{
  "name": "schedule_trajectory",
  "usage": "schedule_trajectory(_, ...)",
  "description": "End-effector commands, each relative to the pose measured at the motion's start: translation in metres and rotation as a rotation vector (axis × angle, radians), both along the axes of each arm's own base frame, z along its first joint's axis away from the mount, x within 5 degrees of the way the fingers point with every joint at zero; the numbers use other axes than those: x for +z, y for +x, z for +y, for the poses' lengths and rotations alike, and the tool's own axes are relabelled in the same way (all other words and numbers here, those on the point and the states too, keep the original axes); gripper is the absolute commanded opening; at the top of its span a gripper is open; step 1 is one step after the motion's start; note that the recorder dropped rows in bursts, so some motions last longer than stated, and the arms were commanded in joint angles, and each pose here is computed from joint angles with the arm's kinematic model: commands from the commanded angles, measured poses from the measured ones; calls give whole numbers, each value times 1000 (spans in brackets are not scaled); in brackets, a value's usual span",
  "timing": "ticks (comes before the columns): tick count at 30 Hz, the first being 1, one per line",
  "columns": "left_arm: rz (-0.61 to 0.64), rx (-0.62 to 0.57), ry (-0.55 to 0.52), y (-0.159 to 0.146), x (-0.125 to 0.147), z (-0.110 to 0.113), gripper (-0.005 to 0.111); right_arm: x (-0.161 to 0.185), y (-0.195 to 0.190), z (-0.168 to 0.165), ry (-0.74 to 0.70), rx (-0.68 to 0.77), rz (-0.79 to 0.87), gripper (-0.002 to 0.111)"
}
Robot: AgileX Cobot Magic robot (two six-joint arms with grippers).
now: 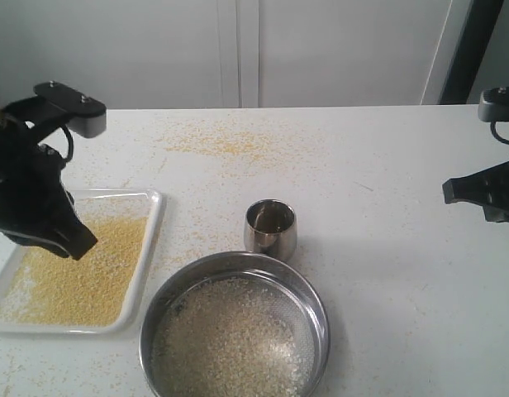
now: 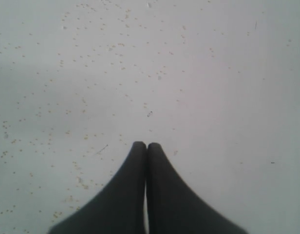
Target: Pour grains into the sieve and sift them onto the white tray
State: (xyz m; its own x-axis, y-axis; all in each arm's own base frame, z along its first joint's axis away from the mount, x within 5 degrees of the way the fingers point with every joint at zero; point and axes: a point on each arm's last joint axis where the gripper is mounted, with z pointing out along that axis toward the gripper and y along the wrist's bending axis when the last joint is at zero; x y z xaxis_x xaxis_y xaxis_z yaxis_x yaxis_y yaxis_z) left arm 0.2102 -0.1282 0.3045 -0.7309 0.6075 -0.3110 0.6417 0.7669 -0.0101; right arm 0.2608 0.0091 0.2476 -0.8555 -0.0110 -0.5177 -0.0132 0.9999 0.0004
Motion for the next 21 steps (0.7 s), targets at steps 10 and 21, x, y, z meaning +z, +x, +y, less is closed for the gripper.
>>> schedule_trajectory(10,-174,79,-166,-55,21,30,0,2,0,-3,0,-13,-14,0)
schedule_trajectory(21,-235,71,-240,-94,34,50,0,2,0,-3,0,-13,-14,0)
